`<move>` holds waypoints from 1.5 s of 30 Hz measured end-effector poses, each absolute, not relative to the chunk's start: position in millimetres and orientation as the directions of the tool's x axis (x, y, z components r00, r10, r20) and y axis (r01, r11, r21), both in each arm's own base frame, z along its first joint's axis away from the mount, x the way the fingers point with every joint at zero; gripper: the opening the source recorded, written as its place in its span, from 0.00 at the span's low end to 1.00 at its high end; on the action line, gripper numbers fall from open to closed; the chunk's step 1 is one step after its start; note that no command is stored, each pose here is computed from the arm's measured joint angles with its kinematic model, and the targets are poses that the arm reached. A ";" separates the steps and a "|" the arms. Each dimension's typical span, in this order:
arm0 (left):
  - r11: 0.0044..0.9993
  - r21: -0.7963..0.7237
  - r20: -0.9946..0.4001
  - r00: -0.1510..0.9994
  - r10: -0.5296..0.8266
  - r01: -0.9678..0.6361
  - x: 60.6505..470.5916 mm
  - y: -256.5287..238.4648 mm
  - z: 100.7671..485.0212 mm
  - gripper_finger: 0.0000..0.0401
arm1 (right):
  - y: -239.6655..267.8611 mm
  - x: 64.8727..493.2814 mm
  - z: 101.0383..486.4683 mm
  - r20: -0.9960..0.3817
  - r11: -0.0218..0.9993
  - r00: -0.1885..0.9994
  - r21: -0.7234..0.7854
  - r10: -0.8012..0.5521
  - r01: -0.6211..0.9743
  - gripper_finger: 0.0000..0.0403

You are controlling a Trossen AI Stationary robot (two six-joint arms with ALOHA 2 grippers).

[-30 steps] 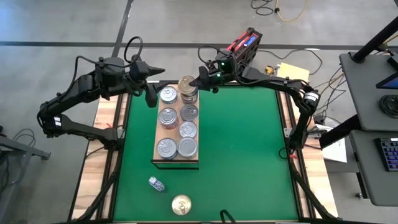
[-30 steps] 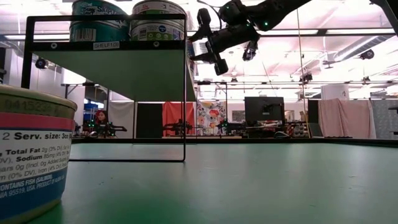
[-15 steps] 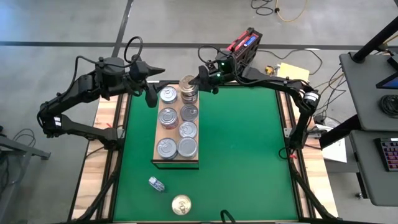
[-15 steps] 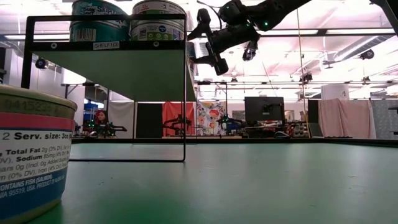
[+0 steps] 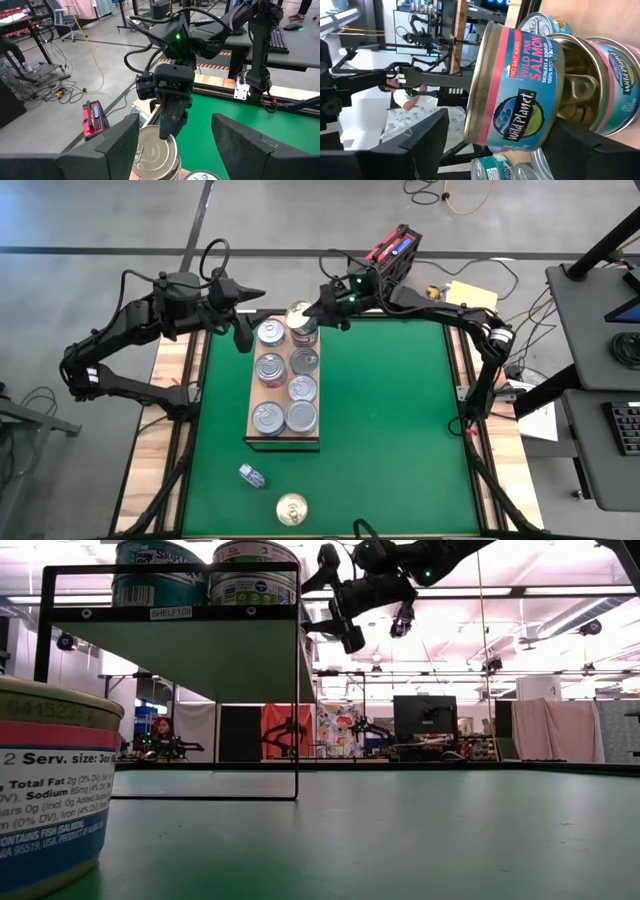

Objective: Stack canned seafood by type on shelf
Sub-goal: Stack the blue and pink tuna can on top of the blue and pink tuna cans on the shelf

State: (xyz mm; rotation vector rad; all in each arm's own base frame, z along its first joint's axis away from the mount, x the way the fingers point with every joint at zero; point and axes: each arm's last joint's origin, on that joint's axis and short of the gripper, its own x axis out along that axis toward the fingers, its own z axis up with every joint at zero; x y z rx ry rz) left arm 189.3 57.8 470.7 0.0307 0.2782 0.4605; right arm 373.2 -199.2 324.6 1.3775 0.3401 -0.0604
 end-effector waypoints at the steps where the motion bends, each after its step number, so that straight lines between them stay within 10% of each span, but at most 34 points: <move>1: 0.896 0.093 -0.258 0.859 0.443 -0.434 189.3 57.9 470.7 0.58 | -199.1 373.2 324.5 -0.273 0.196 0.949 0.950 0.155 0.241 0.69; 45: 0.895 0.095 -0.258 0.858 0.444 -0.435 189.3 58.0 470.7 0.58 | -194.6 367.4 314.7 -0.363 0.182 0.905 0.927 0.221 0.327 0.67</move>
